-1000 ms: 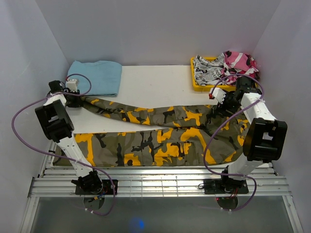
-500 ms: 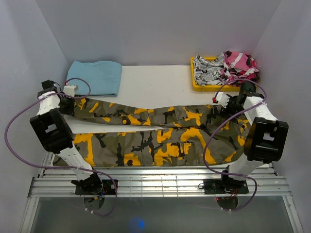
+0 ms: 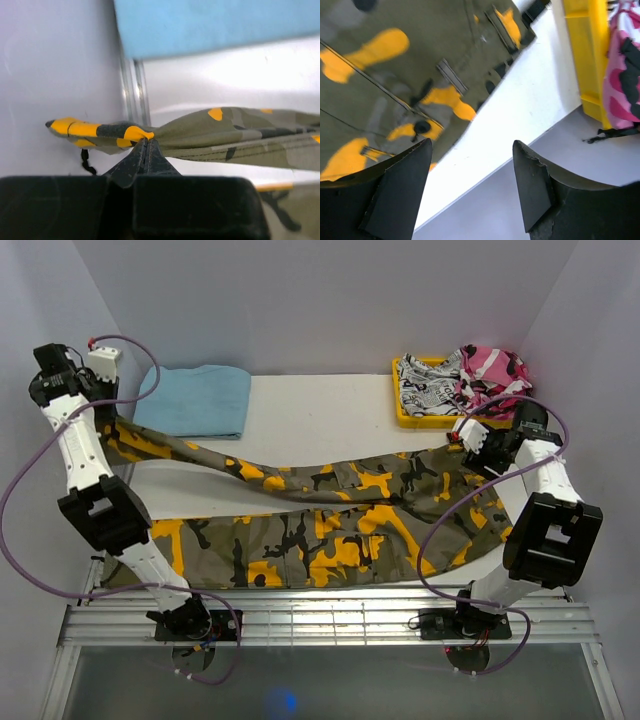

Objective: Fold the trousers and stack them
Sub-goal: Flatten the trousers out

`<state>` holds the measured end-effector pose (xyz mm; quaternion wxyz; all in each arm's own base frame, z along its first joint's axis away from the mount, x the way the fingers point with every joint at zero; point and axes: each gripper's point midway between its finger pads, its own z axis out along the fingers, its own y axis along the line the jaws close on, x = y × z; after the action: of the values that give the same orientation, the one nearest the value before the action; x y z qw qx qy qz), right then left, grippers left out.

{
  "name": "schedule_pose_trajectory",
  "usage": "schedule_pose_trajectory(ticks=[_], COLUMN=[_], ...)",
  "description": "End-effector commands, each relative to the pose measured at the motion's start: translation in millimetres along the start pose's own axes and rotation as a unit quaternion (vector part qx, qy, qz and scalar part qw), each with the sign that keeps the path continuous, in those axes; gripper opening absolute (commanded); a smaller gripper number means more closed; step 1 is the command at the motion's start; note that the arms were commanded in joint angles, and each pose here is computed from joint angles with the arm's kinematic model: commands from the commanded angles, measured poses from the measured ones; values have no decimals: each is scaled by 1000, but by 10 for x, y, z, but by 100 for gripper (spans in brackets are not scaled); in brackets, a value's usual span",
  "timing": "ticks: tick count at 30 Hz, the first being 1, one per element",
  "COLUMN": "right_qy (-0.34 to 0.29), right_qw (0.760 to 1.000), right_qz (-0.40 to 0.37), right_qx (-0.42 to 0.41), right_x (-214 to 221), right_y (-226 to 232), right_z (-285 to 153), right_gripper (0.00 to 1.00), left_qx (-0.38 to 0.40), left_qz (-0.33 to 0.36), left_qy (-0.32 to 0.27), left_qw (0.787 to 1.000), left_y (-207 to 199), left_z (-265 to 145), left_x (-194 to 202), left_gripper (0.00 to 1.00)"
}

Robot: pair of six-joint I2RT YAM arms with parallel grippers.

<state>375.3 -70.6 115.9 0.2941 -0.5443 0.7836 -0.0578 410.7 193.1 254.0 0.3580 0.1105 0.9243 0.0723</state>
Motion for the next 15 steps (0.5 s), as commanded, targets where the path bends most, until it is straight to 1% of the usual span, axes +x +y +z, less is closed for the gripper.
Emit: schedule_pose_trajectory(ticks=[1,2,4,5,6,7,8,9,10,11,13,14,15], right_qy=[-38,-42,-44,-46,-52,-56,-60,-60,-63,-64,-78,-82,-92], right_qw=[999,999,998,998,997,996,995,993,991,989,986,982,979], right_qz=[-4,5,32,48,57,70,85,96,116,131,144,165,177], right_qx=[25,30,26,16,4,-2,-10,-14,-20,-27,-38,-41,-46], right_x=[-164,-177,-163,-189,-202,-203,-214,-201,-206,-208,-254,-268,-299], right_y=[-287,-340,-416,-453,-434,-416,-403,-410,-407,-388,-343,-328,-316], right_z=[-31,10,105,103,144,192,238,281,325,360,401,430,446], right_gripper=[71,72,73,76,81,86,88,89,90,91,93,94,94], left_qx=[-13,-14,0,-15,-14,-14,-19,-12,-14,-6,0,10,21], left_qz=[-26,-23,-28,-28,-31,-38,-47,-51,-48,-51,-49,-48,-50], left_qy=[-37,-8,44,57,68,66,57,57,21,21,4,-1,8], left_qw=[999,1000,999,998,997,997,997,997,998,998,999,999,998], left_y=[156,131,1,32,-3,-29,-12,-58,-40,-97,-120,-154,-223], left_z=[515,888,1587,1857,2078,2225,2285,2323,2215,2212,2012,1940,1896], left_x=[-523,-447,-147,-51,45,76,68,113,-66,-27,-156,-186,-125], left_gripper=[0,0,0,0,2,17,36,43,48,56,61,67,78])
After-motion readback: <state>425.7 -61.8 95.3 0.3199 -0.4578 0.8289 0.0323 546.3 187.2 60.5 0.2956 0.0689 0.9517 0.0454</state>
